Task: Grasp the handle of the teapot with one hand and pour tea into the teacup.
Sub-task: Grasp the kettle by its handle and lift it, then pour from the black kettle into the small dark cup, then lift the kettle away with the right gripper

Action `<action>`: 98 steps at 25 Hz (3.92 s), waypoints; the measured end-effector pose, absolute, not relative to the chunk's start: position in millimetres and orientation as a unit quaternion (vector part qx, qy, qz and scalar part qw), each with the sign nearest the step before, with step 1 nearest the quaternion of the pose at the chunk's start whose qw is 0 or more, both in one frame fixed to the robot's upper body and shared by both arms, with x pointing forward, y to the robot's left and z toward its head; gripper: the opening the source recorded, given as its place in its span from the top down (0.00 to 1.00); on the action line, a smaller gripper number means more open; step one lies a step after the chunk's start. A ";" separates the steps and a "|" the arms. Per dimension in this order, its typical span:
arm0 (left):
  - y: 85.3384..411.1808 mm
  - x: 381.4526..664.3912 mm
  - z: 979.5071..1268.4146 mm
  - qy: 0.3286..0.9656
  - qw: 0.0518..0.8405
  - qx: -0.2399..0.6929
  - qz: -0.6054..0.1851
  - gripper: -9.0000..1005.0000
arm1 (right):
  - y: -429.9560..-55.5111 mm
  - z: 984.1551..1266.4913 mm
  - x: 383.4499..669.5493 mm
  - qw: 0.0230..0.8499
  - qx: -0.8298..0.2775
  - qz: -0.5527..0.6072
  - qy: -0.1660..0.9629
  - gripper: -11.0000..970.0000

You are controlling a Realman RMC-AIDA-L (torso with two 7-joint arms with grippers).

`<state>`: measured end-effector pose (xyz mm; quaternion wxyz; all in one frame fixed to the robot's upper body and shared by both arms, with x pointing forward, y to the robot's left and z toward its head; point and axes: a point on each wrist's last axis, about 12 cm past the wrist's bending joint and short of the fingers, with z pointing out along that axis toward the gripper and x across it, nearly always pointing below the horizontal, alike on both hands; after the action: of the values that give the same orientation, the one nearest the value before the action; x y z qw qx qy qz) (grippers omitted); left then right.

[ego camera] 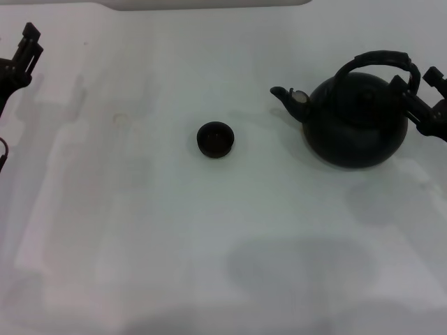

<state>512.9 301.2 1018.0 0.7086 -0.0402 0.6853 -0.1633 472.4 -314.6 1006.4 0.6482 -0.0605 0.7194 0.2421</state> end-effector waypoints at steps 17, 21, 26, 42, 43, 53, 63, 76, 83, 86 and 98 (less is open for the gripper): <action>299.5 511.4 1017.9 0.682 0.710 -0.049 -0.169 0.23 | -312.1 1001.8 472.2 0.637 -0.059 0.237 0.731 0.41; 299.2 511.4 1017.7 0.682 0.710 -0.049 -0.170 0.23 | -311.7 1001.6 472.3 0.636 -0.061 0.238 0.732 0.58; 297.9 511.5 1017.4 0.683 0.708 -0.051 -0.172 0.23 | -311.8 1001.9 471.9 0.635 -0.060 0.241 0.731 0.74; 298.0 509.5 1016.0 0.684 0.706 -0.054 -0.172 0.23 | -288.7 1027.0 505.9 0.669 -0.098 0.269 0.686 0.79; 298.2 509.1 1015.7 0.685 0.706 -0.054 -0.172 0.23 | -286.7 1028.7 509.3 0.671 -0.104 0.268 0.683 0.79; 295.4 506.3 1013.9 0.685 0.704 -0.060 -0.178 0.23 | -262.6 1042.6 538.8 0.687 -0.181 0.231 0.665 0.80; 294.6 504.7 1012.9 0.686 0.702 -0.064 -0.180 0.23 | -247.2 1046.7 544.7 0.695 -0.238 0.202 0.648 0.80; 295.0 502.6 1011.5 0.688 0.700 -0.066 -0.180 0.23 | -244.0 1047.4 547.8 0.698 -0.262 0.180 0.641 0.81; 294.5 502.5 1011.4 0.688 0.700 -0.064 -0.180 0.23 | -244.6 1047.7 549.1 0.701 -0.270 0.166 0.639 0.81; 294.5 502.5 1011.4 0.688 0.700 -0.064 -0.181 0.23 | -244.6 1047.9 549.3 0.703 -0.274 0.161 0.637 0.82; 294.2 503.0 1011.4 0.688 0.699 -0.067 -0.181 0.23 | -240.4 1051.9 550.9 0.715 -0.301 0.137 0.616 0.83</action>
<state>503.0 294.2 1011.4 0.6994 -0.0668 0.6883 -0.1806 550.9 -240.4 1051.9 0.7147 -0.3006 0.6165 0.1371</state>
